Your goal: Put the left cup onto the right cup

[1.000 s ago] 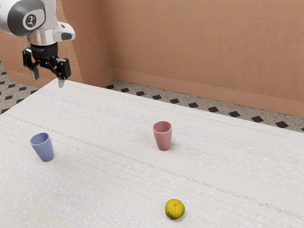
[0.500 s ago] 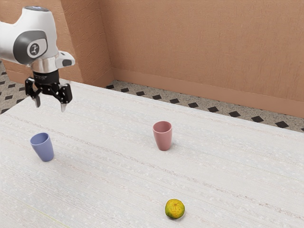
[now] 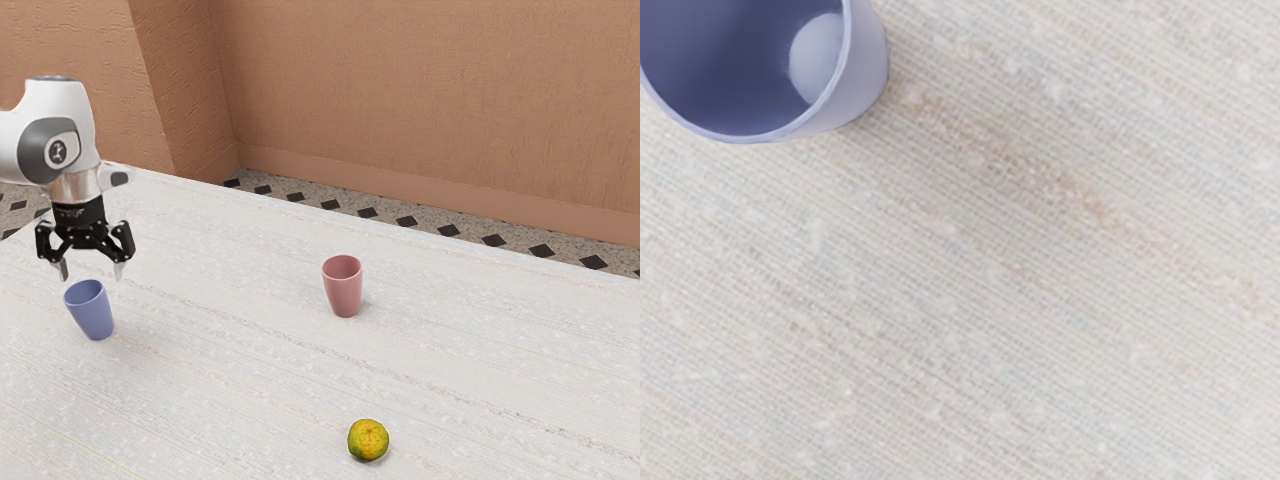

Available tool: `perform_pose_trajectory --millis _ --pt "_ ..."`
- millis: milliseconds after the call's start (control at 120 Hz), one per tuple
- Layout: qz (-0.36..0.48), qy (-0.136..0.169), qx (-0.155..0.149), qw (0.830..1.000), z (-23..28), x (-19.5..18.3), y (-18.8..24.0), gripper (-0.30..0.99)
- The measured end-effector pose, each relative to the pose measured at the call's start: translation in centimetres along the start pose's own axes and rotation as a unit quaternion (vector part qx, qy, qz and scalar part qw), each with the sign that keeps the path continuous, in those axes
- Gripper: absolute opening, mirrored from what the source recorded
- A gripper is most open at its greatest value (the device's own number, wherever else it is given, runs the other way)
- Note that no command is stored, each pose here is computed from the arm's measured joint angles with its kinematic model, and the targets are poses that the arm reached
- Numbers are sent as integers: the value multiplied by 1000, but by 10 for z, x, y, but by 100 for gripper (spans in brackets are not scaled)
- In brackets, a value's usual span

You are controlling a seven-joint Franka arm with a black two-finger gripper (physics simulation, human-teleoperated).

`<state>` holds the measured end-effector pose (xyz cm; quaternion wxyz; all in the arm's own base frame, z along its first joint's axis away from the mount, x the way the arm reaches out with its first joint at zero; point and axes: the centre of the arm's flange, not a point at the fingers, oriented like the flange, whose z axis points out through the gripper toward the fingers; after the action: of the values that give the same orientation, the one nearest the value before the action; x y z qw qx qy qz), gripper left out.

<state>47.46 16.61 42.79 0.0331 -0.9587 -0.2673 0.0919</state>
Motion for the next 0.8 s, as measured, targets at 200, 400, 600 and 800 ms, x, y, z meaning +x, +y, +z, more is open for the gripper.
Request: perform_pose_trajectory --millis 200,400,600,800 --pt "-22 -3 -2 1000 20 9 -15 69" --pt "-29 3 -4 1000 33 17 -22 69" --pt "-29 13 -5 999 45 29 -28 69" --pt "-23 28 -6 999 53 42 -31 69"
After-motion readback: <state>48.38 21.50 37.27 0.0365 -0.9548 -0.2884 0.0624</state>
